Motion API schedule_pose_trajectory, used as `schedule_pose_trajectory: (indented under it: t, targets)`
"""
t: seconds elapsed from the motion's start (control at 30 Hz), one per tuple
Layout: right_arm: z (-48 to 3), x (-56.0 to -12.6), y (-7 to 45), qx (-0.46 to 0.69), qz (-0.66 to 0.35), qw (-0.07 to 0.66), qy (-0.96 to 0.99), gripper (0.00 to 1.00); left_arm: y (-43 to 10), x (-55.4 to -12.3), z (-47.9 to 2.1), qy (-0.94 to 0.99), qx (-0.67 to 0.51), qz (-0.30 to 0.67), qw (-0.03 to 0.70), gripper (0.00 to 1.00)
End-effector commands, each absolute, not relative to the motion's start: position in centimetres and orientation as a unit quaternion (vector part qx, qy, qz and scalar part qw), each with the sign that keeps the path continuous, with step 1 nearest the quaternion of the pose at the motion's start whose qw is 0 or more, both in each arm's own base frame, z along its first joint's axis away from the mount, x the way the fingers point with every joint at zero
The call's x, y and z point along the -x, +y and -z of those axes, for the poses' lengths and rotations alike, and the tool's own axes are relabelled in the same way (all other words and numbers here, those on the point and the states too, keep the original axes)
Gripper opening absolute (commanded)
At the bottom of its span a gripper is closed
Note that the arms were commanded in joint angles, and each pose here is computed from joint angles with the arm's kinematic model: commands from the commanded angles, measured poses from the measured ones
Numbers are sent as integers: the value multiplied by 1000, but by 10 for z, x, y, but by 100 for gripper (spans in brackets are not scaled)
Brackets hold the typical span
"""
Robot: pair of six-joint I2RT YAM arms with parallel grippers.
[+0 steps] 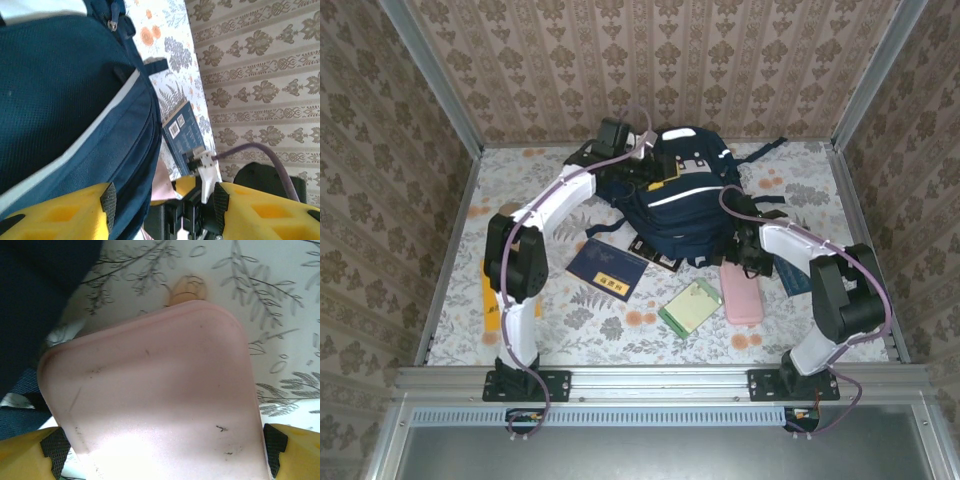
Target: Pack the student bag
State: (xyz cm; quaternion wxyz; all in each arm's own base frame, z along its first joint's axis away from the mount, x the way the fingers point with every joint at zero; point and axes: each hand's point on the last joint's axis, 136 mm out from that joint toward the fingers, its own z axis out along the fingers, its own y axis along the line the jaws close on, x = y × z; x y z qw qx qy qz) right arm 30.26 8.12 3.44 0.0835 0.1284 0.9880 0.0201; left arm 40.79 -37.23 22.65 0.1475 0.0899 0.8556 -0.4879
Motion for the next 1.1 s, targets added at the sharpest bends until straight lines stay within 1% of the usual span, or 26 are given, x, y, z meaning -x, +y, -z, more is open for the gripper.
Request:
schedule_pose_trajectory:
  t: [0.0, 0.1, 0.17, 0.23, 0.33, 0.47, 0.53, 0.57, 0.6, 0.63, 0.67, 0.73, 0.83, 1.07]
  targets:
    - [-6, -269, 95, -65, -7, 1, 998, 100, -367, -392, -265, 834, -105, 513, 177, 57]
    - [-6, -272, 90, -46, 29, 0, 999, 100, -361, -379, -269, 834, -108, 510, 183, 57]
    - [-4, -274, 81, -63, 53, -6, 997, 100, -357, -372, -274, 832, -111, 510, 187, 57]
    - [-4, -275, 66, -107, 84, -17, 991, 96, -352, -366, -276, 833, -112, 508, 190, 57]
    - [-7, -275, 51, -170, 97, -16, 981, 94, -348, -359, -279, 832, -115, 508, 194, 57]
    - [-16, -267, 31, -291, 59, -7, 955, 91, -345, -354, -277, 833, -116, 506, 192, 57]
    - [-22, -263, 28, -346, 12, 4, 938, 89, -344, -353, -277, 832, -117, 507, 191, 57]
    - [-27, -263, 29, -356, -3, 14, 934, 89, -345, -352, -277, 832, -118, 508, 190, 57]
    - [-34, -268, 32, -344, -21, 35, 938, 92, -345, -352, -276, 832, -117, 508, 189, 57]
    - [-43, -272, 37, -321, -31, 49, 945, 98, -345, -352, -276, 832, -118, 509, 188, 57]
    - [-49, -271, 36, -304, -23, 54, 951, 100, -345, -352, -276, 831, -119, 509, 188, 57]
    - [-58, -269, 38, -254, -9, 52, 966, 100, -346, -351, -276, 831, -120, 511, 185, 57]
    - [-63, -258, 32, -211, 35, 52, 976, 99, -347, -350, -278, 828, -123, 517, 182, 57]
    - [-62, -229, 39, -197, 25, 10, 980, 100, -347, -348, -279, 825, -125, 521, 180, 57]
